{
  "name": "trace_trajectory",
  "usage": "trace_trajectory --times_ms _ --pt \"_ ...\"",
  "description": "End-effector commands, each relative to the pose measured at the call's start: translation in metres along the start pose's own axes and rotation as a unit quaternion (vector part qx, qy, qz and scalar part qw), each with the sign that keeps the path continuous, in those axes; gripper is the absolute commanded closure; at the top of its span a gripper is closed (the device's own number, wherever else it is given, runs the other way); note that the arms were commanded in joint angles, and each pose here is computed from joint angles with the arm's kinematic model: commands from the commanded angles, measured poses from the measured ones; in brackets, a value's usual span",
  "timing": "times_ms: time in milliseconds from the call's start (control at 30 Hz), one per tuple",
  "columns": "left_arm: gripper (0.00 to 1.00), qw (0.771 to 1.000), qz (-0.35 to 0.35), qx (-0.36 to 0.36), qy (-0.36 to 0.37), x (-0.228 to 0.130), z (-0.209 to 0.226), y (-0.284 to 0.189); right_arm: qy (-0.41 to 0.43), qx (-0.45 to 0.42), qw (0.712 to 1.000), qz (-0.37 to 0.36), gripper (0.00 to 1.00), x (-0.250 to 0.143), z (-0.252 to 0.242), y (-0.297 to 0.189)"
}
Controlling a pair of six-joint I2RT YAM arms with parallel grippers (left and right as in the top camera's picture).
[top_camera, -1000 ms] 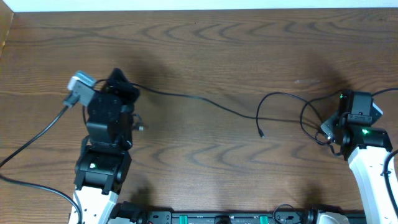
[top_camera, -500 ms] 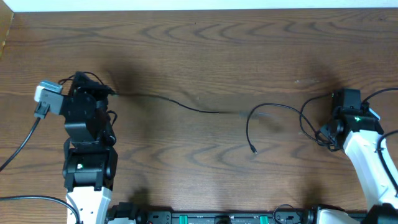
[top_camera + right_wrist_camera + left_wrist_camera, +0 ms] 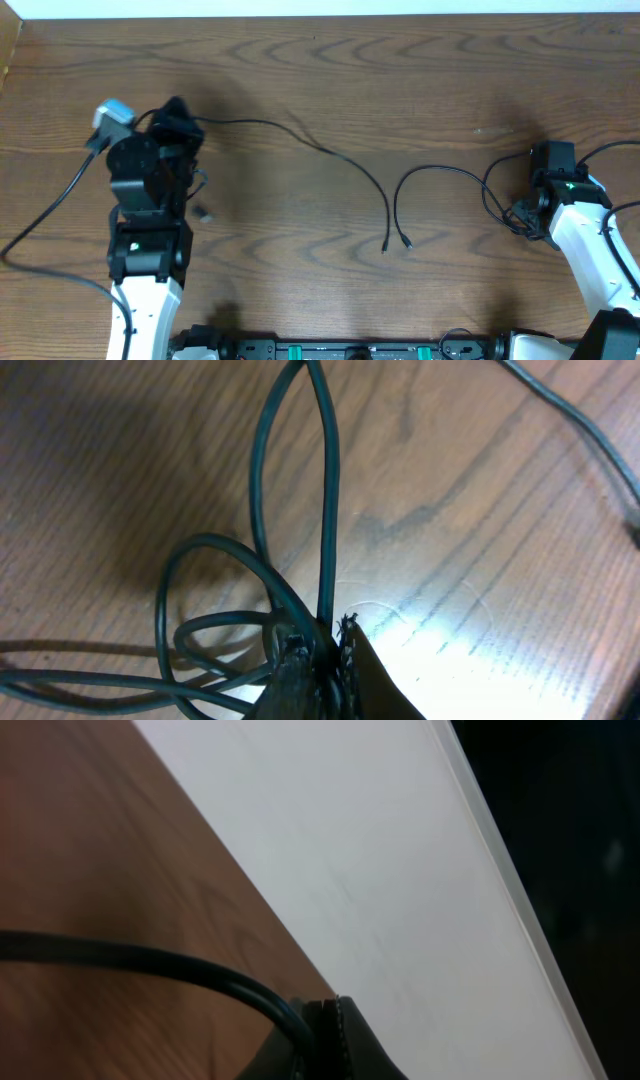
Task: Untangle cables
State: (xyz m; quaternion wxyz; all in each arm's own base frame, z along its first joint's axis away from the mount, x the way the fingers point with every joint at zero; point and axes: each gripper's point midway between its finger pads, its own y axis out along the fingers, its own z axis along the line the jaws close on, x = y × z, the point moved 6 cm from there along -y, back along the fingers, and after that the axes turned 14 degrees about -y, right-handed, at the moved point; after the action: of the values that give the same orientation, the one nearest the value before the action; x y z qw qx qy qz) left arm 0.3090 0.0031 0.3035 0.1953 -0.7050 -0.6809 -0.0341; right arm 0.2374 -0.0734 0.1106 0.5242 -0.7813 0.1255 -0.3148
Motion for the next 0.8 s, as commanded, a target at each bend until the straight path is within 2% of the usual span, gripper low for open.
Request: trace_trajectory --times_ms 0,167,300,400,500,633,767 --pt "0.92 0.995 0.066 -0.039 0.058 -0.018 -0.017 0.001 0.006 0.017 1.000 0.011 0.96 -0.001 0.003 0.000" --pt "0.92 0.986 0.053 -0.071 0.139 -0.009 -0.049 -0.005 0.005 0.021 1.000 0.016 0.96 -0.002 0.004 0.000" --pt "0.92 0.982 0.065 -0.060 0.168 -0.006 -0.063 -0.007 0.006 0.045 0.999 0.027 0.96 -0.004 0.010 -0.001" --pt "0.92 0.976 0.102 -0.033 0.190 -0.014 -0.054 -0.002 0.003 0.081 0.996 0.043 0.96 -0.008 0.018 -0.002" --pt "0.92 0.969 0.151 0.007 0.194 -0.026 -0.034 0.004 -0.043 0.144 0.988 0.047 0.97 -0.007 0.032 -0.005" --pt "0.92 0.960 0.203 0.069 0.181 -0.039 -0.004 0.011 -0.119 0.239 0.964 0.004 0.99 0.005 0.056 -0.014" --pt "0.92 0.947 0.258 0.101 0.164 -0.053 0.015 0.015 -0.125 0.266 0.955 -0.029 0.99 0.016 0.065 -0.018"
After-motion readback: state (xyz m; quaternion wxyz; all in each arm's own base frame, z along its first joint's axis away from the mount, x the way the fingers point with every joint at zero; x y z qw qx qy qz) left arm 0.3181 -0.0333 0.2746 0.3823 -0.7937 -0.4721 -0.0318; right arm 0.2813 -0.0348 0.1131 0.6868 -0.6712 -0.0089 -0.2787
